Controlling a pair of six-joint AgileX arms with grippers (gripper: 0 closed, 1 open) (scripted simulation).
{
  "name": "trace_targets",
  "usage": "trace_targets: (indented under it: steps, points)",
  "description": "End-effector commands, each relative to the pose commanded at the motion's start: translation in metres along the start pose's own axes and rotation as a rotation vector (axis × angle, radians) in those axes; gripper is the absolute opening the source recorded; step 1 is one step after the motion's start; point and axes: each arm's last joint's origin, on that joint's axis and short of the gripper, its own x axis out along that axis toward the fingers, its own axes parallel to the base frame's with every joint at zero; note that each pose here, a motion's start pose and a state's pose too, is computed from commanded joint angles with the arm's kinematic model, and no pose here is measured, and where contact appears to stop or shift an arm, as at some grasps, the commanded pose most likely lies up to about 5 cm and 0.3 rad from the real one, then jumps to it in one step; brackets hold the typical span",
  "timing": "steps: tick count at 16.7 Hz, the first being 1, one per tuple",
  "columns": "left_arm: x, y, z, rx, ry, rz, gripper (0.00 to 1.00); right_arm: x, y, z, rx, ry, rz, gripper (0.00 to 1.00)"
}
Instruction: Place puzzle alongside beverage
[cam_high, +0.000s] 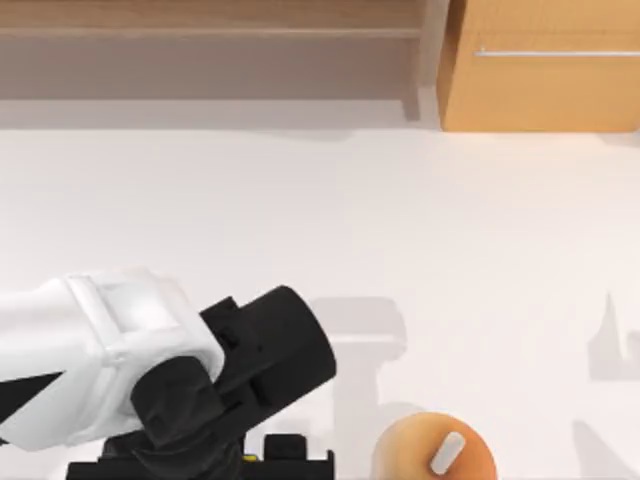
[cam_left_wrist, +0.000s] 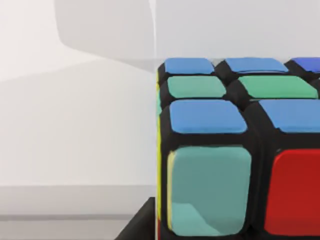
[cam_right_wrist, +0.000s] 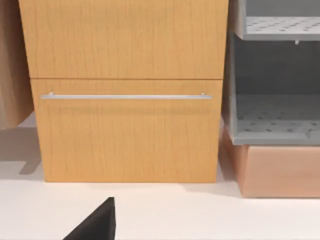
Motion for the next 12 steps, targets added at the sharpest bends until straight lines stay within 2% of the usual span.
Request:
trace_targets:
  steps: [10,12]
  points:
    - [0.0000,0.0000,0.0000,0.000,0.000,0.000,0.98,0.0000,0.0000,0.0000,0.000,0.000,0.000,1.00]
    - [0.0000,0.0000,0.0000,0.000,0.000,0.000,1.00,0.0000,0.0000,0.0000,0.000,0.000,0.000,1.00]
